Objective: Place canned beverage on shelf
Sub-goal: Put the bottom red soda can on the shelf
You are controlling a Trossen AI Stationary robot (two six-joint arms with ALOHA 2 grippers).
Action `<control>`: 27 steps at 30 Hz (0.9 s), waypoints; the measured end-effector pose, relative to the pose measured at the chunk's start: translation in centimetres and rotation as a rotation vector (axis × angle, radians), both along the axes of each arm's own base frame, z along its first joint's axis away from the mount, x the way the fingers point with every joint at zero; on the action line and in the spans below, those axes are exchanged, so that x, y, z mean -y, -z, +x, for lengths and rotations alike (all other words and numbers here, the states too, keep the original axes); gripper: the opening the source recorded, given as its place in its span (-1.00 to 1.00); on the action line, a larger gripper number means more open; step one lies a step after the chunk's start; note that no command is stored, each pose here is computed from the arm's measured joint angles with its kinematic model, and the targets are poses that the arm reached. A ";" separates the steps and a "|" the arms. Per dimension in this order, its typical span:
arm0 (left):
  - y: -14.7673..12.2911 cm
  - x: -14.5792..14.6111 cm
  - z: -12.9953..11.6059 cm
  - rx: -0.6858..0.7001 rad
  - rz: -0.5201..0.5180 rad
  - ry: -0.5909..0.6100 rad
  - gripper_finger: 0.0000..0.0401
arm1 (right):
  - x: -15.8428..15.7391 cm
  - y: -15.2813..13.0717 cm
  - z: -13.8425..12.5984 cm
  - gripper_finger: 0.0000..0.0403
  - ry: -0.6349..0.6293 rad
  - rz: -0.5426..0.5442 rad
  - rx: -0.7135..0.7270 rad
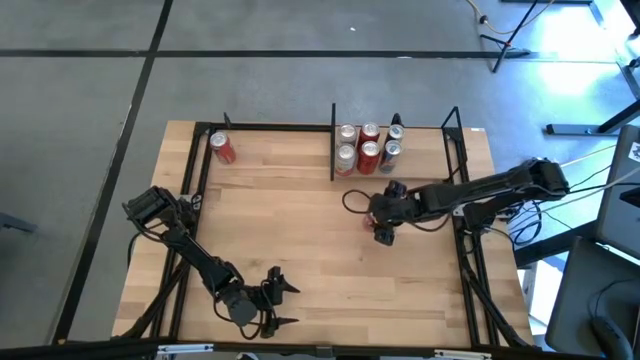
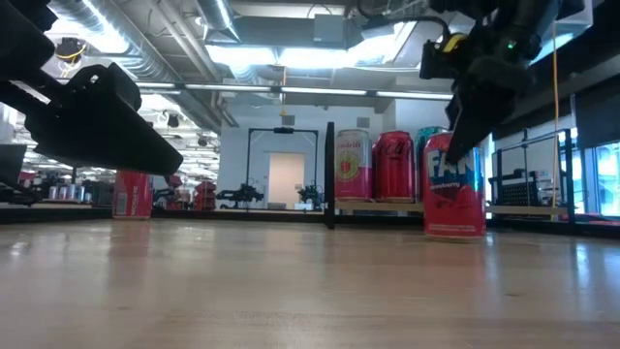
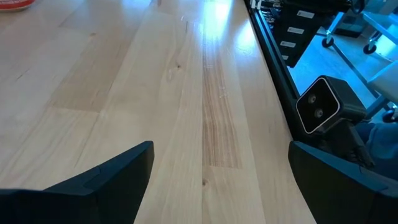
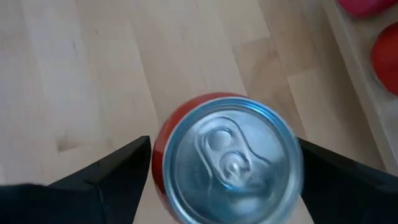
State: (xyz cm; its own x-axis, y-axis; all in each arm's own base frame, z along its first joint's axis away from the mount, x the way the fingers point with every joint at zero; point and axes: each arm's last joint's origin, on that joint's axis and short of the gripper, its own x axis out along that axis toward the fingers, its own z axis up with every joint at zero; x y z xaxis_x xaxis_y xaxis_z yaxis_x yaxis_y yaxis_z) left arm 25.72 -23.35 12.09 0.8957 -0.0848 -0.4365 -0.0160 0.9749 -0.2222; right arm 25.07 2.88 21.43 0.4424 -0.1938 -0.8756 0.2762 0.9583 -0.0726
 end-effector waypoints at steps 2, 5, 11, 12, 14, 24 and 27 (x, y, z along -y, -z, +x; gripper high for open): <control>0.0 0.0 0.0 0.000 0.000 0.000 0.80 | 0.0 0.5 0.3 0.70 -0.005 -0.006 -0.011; 0.0 0.0 0.0 0.000 0.000 0.001 0.80 | -0.1 0.9 0.7 0.55 -0.009 -0.014 -0.013; 0.0 0.1 -0.1 0.000 -0.004 0.004 0.80 | 0.0 0.1 0.0 0.33 -0.041 -0.014 -0.015; 0.0 0.1 -0.1 0.000 -0.004 0.005 0.80 | 0.0 -0.4 -0.4 0.33 -0.046 -0.014 -0.007; 0.0 0.1 -0.1 0.000 -0.004 0.005 0.80 | 0.2 -1.7 -1.1 0.33 -0.055 -0.022 0.004; 0.0 -0.4 0.5 -0.010 0.039 0.051 0.80 | 3.1 -6.3 -7.2 0.33 0.088 -0.149 -0.020; 0.1 -0.6 0.7 -0.026 0.024 0.083 0.80 | 4.8 -6.9 -8.7 0.33 0.141 -0.174 -0.044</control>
State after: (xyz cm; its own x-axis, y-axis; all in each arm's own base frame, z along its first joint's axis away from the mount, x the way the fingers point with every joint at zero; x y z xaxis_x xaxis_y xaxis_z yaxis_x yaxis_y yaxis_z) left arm 26.44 -22.75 12.03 0.8742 -0.1474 -0.4627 0.0595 0.9782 -0.1992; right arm 16.34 -1.94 28.36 0.3626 -0.4010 -0.8413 0.3999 0.8823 -0.2482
